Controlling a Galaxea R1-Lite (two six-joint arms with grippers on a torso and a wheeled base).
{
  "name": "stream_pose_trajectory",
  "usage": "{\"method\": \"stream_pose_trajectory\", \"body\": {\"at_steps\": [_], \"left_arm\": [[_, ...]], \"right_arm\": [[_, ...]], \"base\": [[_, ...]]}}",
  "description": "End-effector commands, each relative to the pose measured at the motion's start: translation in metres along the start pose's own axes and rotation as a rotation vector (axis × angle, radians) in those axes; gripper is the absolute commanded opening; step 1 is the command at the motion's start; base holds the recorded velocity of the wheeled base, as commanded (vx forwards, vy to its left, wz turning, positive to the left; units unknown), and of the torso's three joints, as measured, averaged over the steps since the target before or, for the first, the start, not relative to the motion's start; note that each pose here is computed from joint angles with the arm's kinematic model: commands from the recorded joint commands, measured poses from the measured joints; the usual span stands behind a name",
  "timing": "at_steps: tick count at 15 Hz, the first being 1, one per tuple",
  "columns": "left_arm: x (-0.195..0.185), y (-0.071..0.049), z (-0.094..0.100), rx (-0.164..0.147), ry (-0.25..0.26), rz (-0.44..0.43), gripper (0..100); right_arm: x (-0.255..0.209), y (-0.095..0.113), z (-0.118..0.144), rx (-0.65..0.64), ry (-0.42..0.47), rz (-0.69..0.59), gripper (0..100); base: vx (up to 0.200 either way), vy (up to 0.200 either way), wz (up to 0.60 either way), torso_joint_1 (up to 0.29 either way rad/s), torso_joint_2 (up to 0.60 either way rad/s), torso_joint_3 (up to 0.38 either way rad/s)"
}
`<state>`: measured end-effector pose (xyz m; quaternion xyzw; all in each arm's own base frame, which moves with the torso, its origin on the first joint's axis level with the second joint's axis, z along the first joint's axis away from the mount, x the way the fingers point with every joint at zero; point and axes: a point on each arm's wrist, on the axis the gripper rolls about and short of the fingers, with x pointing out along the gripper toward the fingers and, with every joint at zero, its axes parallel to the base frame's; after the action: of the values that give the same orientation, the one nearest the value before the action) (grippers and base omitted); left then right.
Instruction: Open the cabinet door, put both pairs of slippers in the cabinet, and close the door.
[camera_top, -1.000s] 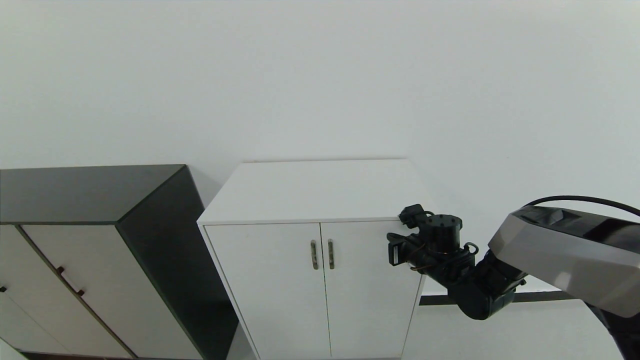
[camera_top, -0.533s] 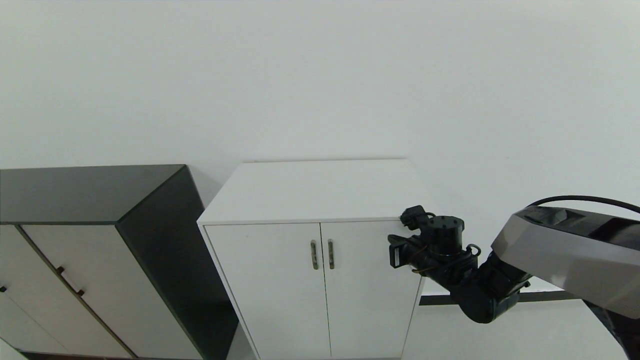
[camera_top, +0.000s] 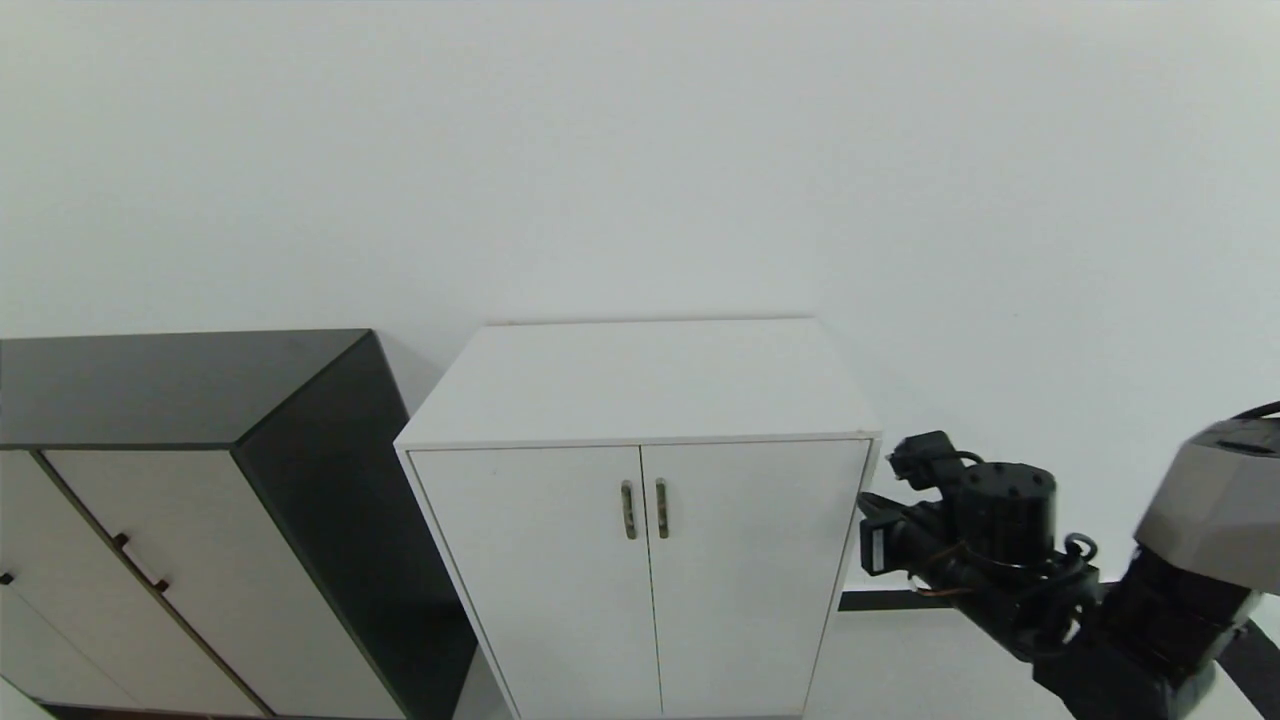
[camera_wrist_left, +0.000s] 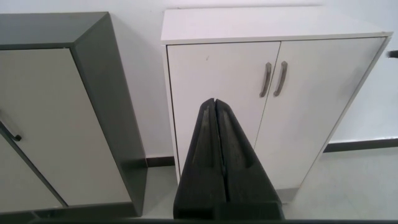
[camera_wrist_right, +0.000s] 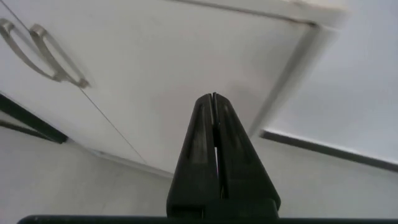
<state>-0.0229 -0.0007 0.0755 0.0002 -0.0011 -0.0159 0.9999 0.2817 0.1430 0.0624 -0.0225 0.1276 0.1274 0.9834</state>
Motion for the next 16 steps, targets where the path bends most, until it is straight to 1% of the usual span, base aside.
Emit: {"method": "stream_pose_trajectory", "body": {"at_steps": [1,5,7,8,12,14,15,16], "left_arm": [[0.000,0.000,0.000,0.000,0.001,-0.001,0],[0.000,0.000,0.000,0.001,0.001,-0.001,0],[0.000,0.000,0.000,0.001,0.001,-0.001,0],[0.000,0.000,0.000,0.001,0.001,-0.001,0],[0.000,0.000,0.000,0.003,0.001,-0.001,0],[0.000,0.000,0.000,0.003,0.001,0.001,0],[0.000,0.000,0.000,0.003,0.001,-0.001,0],[0.000,0.000,0.000,0.003,0.001,0.001,0]], "right_arm": [[-0.069,-0.019,0.013,0.014,-0.047,-0.079,0],[-0.135,-0.044,-0.003,0.013,-0.001,-0.167,0],[-0.145,-0.055,-0.001,0.044,0.005,-0.279,0],[-0.152,-0.058,-0.001,0.043,0.023,-0.301,0],[-0.205,-0.064,-0.004,0.035,0.062,-0.313,0],[-0.248,-0.069,-0.017,0.050,0.056,-0.313,0],[-0.265,-0.071,-0.026,0.050,0.033,-0.311,0],[-0.287,-0.073,-0.039,0.058,-0.015,-0.296,0]], "base": [[0.000,0.000,0.00,0.000,0.00,0.000],[0.000,0.000,0.00,0.000,0.00,0.000],[0.000,0.000,0.00,0.000,0.00,0.000],[0.000,0.000,0.00,0.000,0.00,0.000],[0.000,0.000,0.00,0.000,0.00,0.000],[0.000,0.000,0.00,0.000,0.00,0.000],[0.000,0.000,0.00,0.000,0.00,0.000],[0.000,0.000,0.00,0.000,0.00,0.000]]}}
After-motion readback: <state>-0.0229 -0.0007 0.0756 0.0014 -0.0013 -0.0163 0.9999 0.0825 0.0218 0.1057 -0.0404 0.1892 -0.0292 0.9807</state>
